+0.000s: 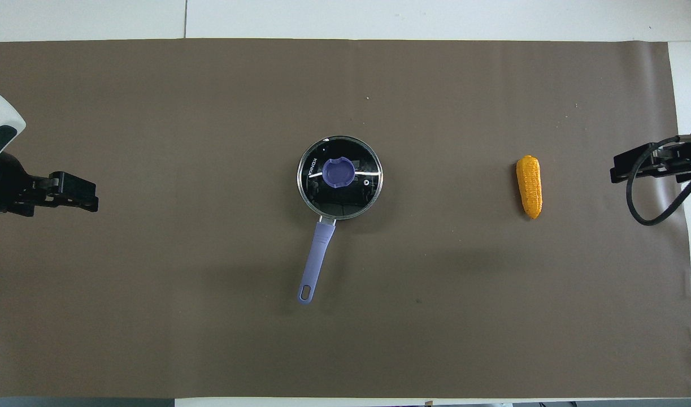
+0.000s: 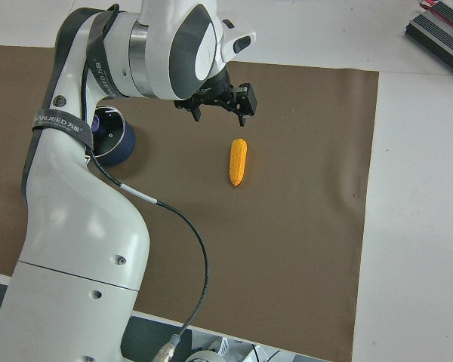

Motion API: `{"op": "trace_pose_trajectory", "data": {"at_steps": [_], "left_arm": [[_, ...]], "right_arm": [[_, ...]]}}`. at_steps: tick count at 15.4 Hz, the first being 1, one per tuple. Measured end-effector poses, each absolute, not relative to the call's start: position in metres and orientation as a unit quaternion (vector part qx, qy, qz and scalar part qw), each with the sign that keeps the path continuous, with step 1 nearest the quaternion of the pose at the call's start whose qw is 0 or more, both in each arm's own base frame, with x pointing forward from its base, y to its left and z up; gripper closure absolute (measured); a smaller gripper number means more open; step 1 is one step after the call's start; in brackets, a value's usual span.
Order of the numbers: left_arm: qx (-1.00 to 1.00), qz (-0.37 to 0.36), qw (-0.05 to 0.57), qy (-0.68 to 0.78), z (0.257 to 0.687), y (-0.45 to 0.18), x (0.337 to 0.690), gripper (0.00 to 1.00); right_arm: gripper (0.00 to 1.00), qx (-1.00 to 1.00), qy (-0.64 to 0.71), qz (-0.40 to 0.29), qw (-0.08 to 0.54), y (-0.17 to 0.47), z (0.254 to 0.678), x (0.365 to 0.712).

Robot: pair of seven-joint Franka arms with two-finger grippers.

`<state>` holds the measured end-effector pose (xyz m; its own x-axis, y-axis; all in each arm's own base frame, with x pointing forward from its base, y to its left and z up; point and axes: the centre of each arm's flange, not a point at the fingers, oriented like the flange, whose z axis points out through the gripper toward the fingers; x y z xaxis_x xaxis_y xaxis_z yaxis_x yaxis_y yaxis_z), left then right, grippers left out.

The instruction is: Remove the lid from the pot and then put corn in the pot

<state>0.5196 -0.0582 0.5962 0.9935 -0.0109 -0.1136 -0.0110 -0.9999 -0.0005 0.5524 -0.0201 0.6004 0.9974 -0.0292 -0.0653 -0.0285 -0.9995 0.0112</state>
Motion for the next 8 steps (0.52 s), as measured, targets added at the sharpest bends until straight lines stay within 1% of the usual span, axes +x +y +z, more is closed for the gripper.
{"op": "trace_pose_trajectory", "data": {"at_steps": [8], "left_arm": [[-0.999, 0.049, -0.004, 0.007, 0.5973, -0.0611, 0.5212, 0.00]], "right_arm": [[0.00, 0.999, -0.021, -0.033, 0.005, -0.0289, 0.6001, 0.5520]]}}
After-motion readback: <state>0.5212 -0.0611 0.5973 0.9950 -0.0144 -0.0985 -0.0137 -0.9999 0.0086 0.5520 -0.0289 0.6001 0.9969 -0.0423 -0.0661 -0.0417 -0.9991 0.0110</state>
